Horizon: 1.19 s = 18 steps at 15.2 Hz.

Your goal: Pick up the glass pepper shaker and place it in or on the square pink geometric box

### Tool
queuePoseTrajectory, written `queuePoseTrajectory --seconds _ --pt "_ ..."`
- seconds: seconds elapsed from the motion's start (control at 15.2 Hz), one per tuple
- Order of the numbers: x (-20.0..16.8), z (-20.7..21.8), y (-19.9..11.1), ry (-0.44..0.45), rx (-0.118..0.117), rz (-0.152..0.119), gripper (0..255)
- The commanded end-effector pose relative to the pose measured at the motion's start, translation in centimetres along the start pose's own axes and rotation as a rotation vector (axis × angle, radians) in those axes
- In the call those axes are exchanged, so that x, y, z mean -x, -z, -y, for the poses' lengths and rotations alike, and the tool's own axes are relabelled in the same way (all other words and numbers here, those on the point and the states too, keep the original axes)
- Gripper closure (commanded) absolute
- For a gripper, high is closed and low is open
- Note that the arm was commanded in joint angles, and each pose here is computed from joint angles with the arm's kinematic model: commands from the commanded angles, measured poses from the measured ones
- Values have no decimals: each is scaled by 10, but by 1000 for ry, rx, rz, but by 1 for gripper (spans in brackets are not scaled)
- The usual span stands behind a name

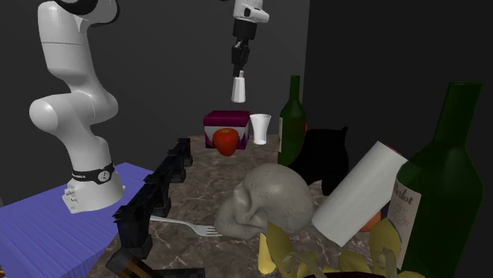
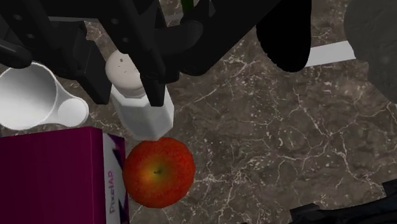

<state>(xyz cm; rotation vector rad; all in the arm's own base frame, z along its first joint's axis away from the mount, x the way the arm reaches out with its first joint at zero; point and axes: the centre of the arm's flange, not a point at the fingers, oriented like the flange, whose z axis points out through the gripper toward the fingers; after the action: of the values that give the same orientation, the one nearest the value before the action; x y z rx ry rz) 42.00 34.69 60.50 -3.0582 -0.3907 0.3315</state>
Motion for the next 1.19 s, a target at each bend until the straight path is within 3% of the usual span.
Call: queuePoseTrajectory --seconds 0.0,0.99,1.12 --pt "14 22 -2 -1 0 0 255" --pt "120 195 -8 -1 0 0 255" --pt "117 195 -18 -1 0 0 255"
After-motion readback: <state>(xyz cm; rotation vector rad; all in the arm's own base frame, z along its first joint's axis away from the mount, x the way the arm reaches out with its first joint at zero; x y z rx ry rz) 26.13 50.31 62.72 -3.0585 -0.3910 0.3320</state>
